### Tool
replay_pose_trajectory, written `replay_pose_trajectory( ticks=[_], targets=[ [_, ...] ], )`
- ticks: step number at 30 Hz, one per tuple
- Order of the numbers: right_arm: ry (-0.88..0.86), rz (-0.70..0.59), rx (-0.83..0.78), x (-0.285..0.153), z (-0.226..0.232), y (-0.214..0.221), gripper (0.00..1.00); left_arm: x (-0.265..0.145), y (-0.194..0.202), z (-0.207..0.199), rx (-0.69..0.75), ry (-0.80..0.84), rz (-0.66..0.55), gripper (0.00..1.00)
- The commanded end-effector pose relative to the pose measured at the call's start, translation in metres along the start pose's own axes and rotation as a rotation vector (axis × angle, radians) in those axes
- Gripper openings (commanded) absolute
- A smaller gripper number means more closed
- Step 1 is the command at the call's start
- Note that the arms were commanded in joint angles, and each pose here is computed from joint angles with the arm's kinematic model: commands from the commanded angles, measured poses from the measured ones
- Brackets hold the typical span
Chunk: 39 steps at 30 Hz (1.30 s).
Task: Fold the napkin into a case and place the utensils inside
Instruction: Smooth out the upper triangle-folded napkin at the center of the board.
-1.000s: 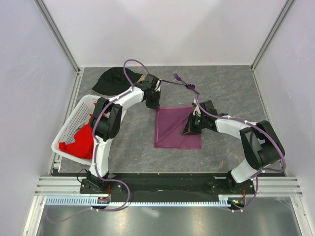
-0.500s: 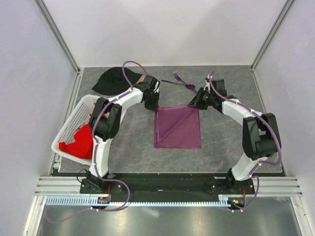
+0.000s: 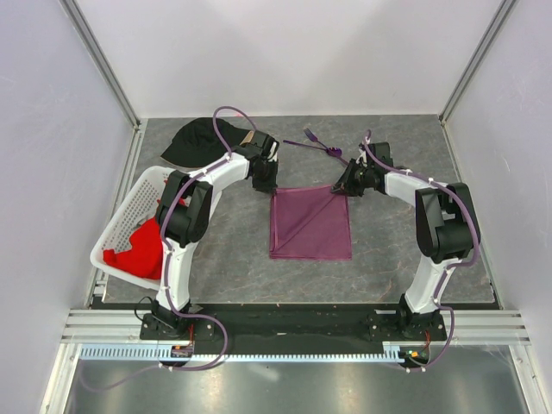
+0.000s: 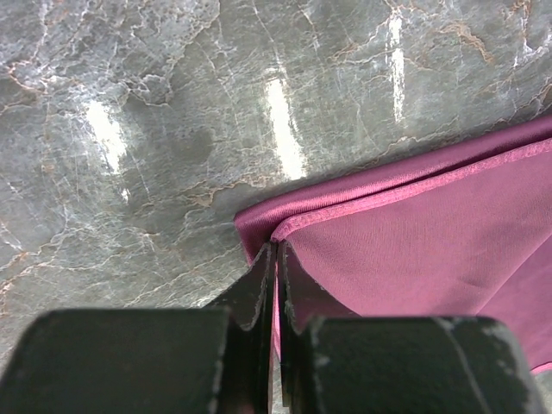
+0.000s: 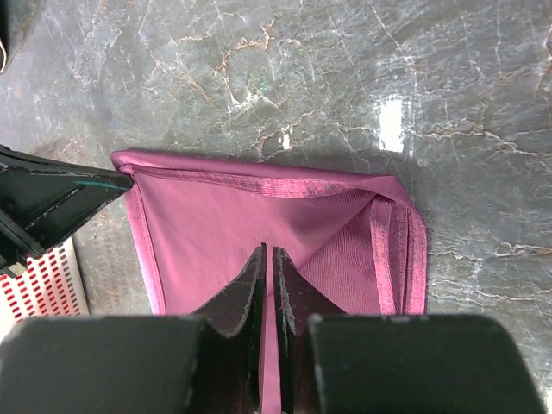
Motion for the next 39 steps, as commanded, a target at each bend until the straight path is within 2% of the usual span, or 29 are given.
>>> replay_pose_trajectory(
  ticks=[1, 2, 4, 5, 8, 12, 16, 17, 20, 23, 39],
  targets=[
    [-0.052, -0.042, -0.037, -0.005, 0.020, -0.018, 0.12, -0.027, -0.028, -0.005, -0.036, 0.003, -0.078, 0.13],
    [-0.052, -0.045, -0.035, -0.006, 0.019, -0.019, 0.12, -0.030, -0.029, -0.006, -0.045, 0.002, -0.081, 0.23],
    [-0.049, -0.052, -0.036, -0.007, 0.021, -0.021, 0.13, -0.043, -0.033, -0.007, -0.051, -0.003, -0.096, 0.31],
    [-0.052, -0.053, -0.036, -0.008, 0.022, -0.021, 0.13, -0.049, -0.034, -0.007, -0.062, -0.015, -0.106, 0.41],
    [-0.055, -0.051, -0.024, -0.005, 0.023, -0.021, 0.14, -0.072, -0.036, -0.009, -0.072, -0.024, -0.129, 0.44],
    [-0.055, -0.036, -0.013, 0.001, 0.022, -0.021, 0.16, -0.090, -0.014, -0.023, -0.069, 0.012, -0.110, 0.44],
    [-0.062, -0.026, -0.019, 0.008, 0.027, -0.019, 0.18, -0.099, 0.015, -0.048, -0.070, 0.091, -0.070, 0.35],
    [-0.063, -0.023, -0.021, 0.010, 0.029, -0.019, 0.19, -0.106, 0.016, -0.061, -0.056, 0.125, -0.091, 0.34],
    [-0.049, -0.018, -0.020, 0.016, 0.025, -0.019, 0.19, -0.102, 0.046, -0.087, -0.042, 0.220, -0.046, 0.29],
    [-0.022, -0.014, -0.022, 0.020, 0.017, -0.017, 0.19, -0.095, 0.063, -0.101, -0.034, 0.239, -0.016, 0.28],
    [0.044, -0.032, -0.032, 0.011, 0.002, -0.012, 0.18, -0.086, 0.085, -0.109, -0.047, 0.282, 0.037, 0.24]
  ],
)
Point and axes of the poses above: each gripper's point midway between its finger pads, its own x axis out along the fingers, its own z axis along the line the jaws close on, y = z × x, the point moved 3 cm from there along -x, back along the fingers, and after that the axes turned 14 degrees about x, right-handed, at the moved point
